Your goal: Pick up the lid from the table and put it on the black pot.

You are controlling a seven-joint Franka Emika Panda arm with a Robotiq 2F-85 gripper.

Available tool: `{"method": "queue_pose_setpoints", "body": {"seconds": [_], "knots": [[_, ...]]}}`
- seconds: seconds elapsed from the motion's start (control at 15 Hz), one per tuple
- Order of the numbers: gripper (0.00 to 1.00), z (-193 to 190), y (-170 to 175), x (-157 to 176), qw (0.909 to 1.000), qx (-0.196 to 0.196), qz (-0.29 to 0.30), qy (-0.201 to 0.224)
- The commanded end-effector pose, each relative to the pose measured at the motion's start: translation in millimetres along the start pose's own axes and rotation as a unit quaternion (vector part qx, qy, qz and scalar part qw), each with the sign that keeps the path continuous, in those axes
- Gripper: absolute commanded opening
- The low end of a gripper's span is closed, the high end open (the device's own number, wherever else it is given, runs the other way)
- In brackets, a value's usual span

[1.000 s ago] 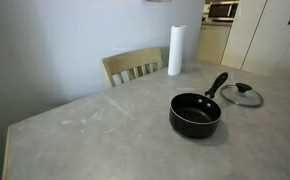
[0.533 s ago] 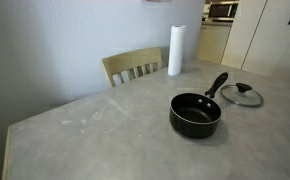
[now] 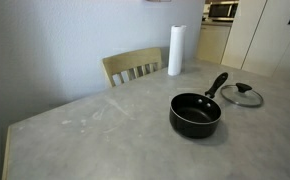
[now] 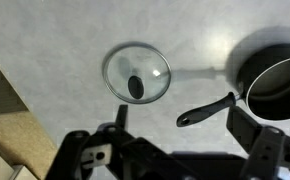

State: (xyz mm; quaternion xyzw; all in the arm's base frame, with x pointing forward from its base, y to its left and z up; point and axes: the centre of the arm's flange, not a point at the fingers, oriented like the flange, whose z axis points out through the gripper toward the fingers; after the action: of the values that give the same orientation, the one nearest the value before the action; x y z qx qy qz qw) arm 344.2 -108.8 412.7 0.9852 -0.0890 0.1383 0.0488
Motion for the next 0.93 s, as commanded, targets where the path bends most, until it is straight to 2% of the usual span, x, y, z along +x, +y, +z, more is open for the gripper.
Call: {"method": "queue_pose_setpoints", "body": {"seconds": [0.0,0.2,0.27,0.53,0.6,0.87], "knots": [[1.0,45,20,19,0.9988,-0.04,0.021,-0.018],[1.0,71,38,23,0.9984,-0.029,0.033,-0.037],[1.0,82,43,25,0.9975,-0.025,0.03,-0.059],[1.0,115,61,32,0.995,0.03,0.013,-0.095],[1.0,96,48,13,0.9963,0.012,0.023,-0.082],[1.0,109,55,21,0.9952,0.02,0.019,-0.094]]}}
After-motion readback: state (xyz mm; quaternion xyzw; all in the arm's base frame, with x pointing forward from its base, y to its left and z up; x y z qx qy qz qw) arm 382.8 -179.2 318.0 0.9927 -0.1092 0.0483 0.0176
